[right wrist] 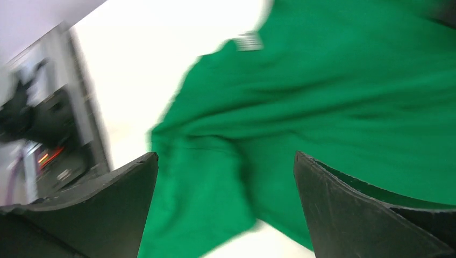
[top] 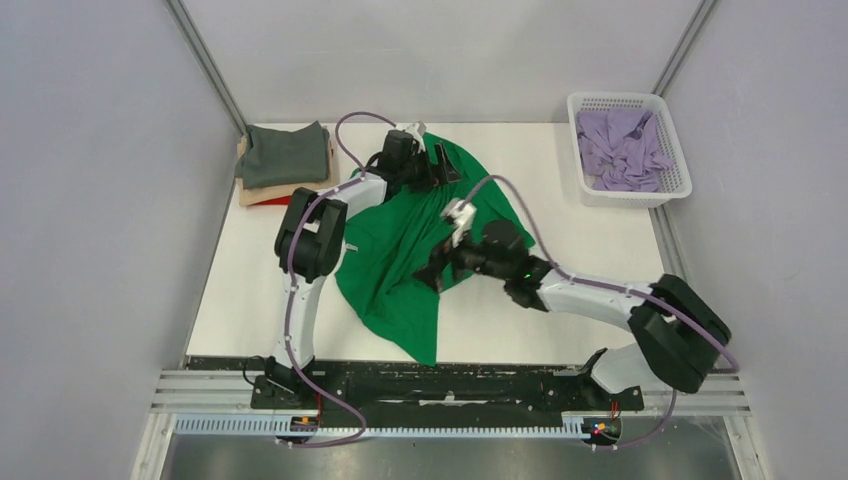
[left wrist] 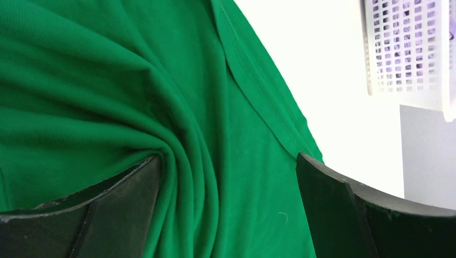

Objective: Fold and stack the t-shirts
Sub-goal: Flatten out the tshirt

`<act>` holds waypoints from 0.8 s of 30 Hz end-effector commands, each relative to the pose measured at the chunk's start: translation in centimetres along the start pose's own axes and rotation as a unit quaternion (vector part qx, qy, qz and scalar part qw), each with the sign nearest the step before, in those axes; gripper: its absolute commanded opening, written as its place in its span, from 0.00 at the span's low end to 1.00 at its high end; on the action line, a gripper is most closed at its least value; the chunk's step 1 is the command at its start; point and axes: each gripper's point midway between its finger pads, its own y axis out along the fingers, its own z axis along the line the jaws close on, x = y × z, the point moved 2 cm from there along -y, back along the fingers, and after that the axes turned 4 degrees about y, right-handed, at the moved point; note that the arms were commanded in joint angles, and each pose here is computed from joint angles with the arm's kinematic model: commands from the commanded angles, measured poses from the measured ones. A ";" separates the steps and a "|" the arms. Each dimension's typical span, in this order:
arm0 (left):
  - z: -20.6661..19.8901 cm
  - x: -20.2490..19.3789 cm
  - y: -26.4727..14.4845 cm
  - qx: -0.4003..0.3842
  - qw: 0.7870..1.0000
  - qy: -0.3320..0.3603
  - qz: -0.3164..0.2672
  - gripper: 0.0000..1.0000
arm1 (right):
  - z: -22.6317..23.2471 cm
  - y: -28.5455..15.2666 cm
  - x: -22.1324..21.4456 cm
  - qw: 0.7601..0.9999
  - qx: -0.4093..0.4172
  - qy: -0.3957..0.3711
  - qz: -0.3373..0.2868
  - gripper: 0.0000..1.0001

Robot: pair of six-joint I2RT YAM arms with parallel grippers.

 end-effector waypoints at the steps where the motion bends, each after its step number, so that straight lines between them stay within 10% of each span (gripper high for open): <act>1: -4.5 5.0 -5.5 -0.015 0.994 0.086 -0.060 1.00 | -7.7 -5.0 0.9 0.982 -0.162 0.069 -0.062 0.98; 7: -3.4 2.7 -13.2 0.073 0.992 0.058 -0.081 1.00 | -16.3 -11.2 0.6 0.915 -0.389 0.072 -0.084 0.98; 24: 3.0 -13.8 -16.6 0.188 0.981 -0.023 0.046 1.00 | -23.9 -8.9 -5.7 0.890 -0.431 0.139 0.053 0.98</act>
